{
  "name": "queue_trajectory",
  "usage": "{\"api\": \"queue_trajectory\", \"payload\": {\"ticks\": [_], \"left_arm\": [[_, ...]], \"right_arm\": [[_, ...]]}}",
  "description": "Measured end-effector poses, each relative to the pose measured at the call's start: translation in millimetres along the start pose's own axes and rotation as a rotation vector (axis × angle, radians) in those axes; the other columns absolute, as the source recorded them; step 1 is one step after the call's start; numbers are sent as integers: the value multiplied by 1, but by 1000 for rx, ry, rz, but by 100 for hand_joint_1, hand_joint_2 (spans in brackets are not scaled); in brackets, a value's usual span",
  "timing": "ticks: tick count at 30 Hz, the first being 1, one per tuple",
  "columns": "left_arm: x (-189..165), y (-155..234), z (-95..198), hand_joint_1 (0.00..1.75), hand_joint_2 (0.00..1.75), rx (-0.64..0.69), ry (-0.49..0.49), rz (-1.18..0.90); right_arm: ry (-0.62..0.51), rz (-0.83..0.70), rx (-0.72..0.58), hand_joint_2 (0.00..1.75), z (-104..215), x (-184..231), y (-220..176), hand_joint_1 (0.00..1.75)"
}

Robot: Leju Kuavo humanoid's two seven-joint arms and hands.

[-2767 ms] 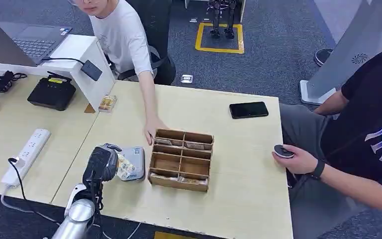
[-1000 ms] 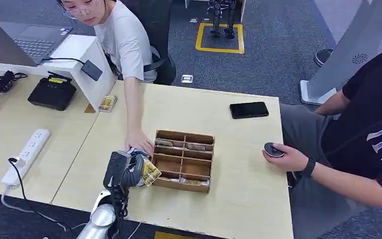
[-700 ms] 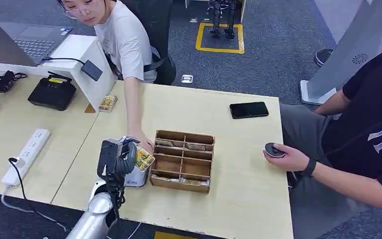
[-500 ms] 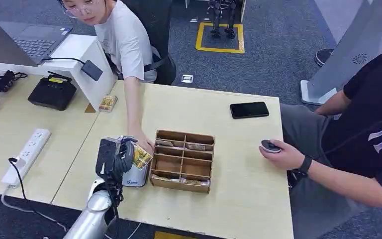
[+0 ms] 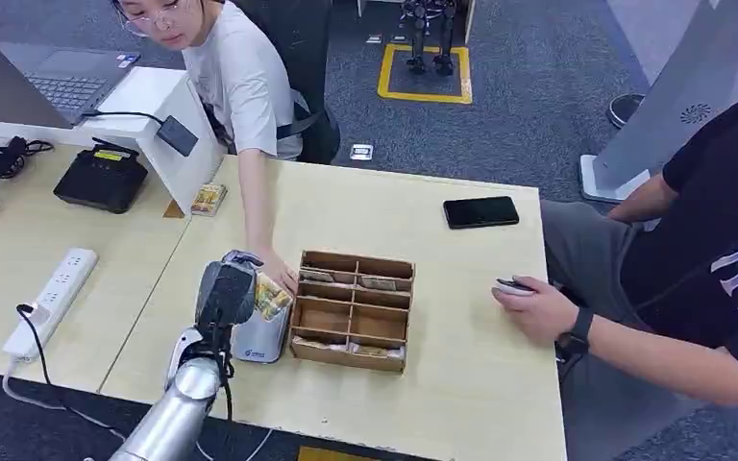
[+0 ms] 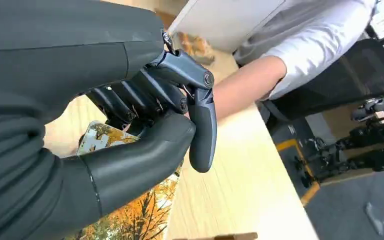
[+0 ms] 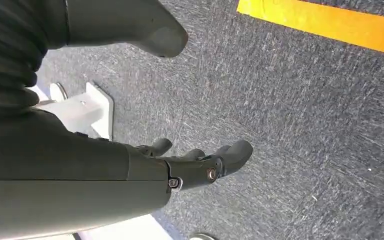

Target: Pass the card to the sensor for recognition and then transmit it.

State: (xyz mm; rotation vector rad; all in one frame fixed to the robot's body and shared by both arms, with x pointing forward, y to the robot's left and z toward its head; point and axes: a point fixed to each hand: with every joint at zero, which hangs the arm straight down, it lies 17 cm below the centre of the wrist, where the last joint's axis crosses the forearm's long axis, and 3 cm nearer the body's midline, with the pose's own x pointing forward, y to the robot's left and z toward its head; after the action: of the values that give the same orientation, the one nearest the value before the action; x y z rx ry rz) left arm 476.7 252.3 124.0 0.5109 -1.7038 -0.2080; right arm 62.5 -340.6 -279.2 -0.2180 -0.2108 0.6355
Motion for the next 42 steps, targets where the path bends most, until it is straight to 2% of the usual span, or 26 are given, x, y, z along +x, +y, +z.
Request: {"api": "queue_trajectory", "payload": {"ticks": [27,42], "left_arm": [[-18,9,-4,175,175,-42,-91,-546],[-24,13,-5,175,175,-53,-93,-674]], "right_arm": [[-10,12,0,175,-1,5,-3,0],[-14,8,-1,175,-1,6,-3,0]]}}
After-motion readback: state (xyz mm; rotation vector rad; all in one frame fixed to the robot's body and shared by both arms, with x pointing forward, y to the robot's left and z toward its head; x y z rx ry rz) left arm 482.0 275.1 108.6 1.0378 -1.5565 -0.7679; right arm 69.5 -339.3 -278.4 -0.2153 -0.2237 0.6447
